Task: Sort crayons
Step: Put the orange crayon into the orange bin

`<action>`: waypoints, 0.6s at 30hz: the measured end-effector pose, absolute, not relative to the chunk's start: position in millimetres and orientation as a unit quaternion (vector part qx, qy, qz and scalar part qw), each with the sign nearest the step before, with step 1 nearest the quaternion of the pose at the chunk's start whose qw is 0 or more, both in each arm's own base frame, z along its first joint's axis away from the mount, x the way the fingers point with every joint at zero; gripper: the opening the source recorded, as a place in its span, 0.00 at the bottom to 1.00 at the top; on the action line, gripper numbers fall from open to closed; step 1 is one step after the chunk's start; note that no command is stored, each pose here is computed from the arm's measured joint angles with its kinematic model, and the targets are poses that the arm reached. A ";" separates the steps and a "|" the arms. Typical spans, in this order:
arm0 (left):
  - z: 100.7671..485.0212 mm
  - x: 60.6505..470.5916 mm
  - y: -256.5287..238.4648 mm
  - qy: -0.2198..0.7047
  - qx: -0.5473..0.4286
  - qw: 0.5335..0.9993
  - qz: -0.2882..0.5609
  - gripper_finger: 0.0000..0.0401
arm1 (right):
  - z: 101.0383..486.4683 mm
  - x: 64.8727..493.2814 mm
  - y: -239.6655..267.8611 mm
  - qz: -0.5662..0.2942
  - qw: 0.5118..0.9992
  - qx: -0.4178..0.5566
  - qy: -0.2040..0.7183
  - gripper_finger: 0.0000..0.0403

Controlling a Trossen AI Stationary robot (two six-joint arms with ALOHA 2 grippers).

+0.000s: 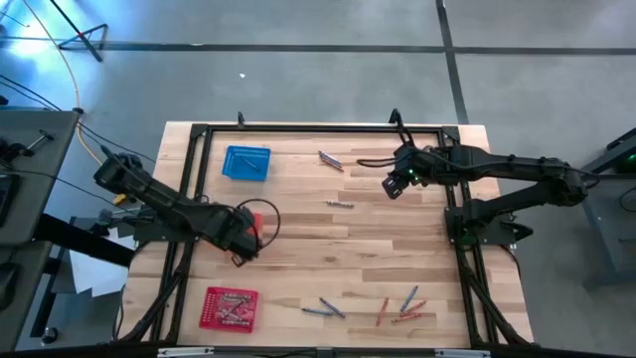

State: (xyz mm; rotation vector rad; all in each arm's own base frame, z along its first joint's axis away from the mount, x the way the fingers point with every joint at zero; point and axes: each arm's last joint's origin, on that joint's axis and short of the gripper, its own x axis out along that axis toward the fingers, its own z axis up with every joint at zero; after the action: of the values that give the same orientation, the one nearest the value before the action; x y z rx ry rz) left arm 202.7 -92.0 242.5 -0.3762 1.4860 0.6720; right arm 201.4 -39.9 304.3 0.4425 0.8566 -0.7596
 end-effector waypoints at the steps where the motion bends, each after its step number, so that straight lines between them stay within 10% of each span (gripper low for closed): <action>1: 238.6 201.8 -94.6 0.664 -0.171 0.669 0.287 0.00 | 304.2 201.1 -40.7 -0.358 0.817 0.208 0.402 0.37; 18: 227.7 194.8 -104.4 0.665 -0.110 0.693 0.256 0.00 | 304.8 202.7 -38.8 -0.360 0.815 0.232 0.389 0.37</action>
State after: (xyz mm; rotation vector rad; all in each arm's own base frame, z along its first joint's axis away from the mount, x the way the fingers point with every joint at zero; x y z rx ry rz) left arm 194.8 -104.4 227.7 -0.2451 1.4851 0.5717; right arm 202.7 -38.8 304.8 0.4958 0.8293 -0.7686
